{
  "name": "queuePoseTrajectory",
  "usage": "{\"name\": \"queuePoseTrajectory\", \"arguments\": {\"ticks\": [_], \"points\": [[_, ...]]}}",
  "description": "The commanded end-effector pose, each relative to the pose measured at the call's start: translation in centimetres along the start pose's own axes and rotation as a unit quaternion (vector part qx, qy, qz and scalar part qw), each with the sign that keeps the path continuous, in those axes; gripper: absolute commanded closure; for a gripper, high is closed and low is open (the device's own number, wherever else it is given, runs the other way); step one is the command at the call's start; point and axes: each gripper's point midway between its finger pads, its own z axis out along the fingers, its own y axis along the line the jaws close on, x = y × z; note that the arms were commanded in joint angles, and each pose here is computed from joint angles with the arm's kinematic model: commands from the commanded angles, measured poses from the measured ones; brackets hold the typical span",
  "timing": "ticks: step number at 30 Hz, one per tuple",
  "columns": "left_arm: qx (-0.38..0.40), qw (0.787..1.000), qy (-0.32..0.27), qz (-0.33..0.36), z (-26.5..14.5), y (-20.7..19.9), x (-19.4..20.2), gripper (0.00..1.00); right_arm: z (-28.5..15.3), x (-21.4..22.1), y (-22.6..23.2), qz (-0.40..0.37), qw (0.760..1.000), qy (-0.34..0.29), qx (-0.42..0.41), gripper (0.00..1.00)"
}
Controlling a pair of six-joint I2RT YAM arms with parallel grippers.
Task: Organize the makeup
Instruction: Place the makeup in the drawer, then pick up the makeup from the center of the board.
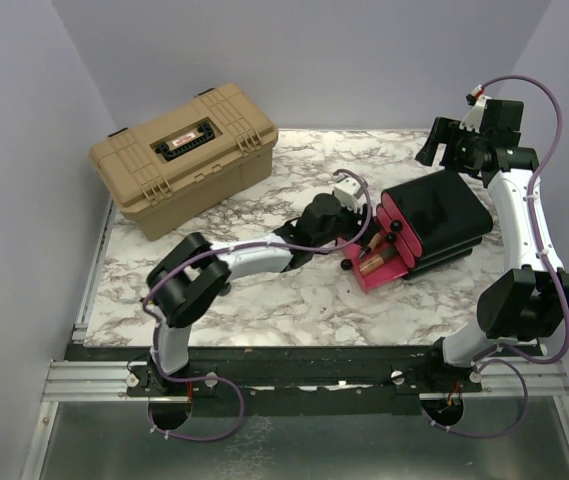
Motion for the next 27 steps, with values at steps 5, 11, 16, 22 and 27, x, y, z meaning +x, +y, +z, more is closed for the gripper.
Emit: {"name": "queuePoseTrajectory", "arguments": {"ticks": [5, 11, 16, 22, 27], "points": [[-0.208, 0.974, -0.092, -0.012, -10.4, 6.2, -4.3, 0.35, 0.6, 0.2, -2.3, -0.019, 0.998, -0.01, 0.054, 0.11], [-0.348, 0.932, -0.082, -0.053, -19.0, 11.2, -0.6, 0.29, 1.8, 0.2, -5.7, -0.014, 0.99, -0.016, 0.139, 0.11], [-0.436, 0.893, -0.075, -0.085, -25.3, 14.9, 1.4, 0.2, 2.6, 0.7, -7.9, -0.017, 0.982, -0.003, 0.189, 0.09], [-0.492, 0.857, -0.06, -0.142, -30.2, 17.8, 3.6, 0.19, 4.1, 2.2, -8.2, 0.009, 0.985, 0.03, 0.171, 0.08], [-0.512, 0.842, -0.025, -0.168, -31.5, 18.6, 6.4, 0.19, 4.3, 2.6, -9.0, 0.01, 0.982, 0.033, 0.186, 0.07]]}}
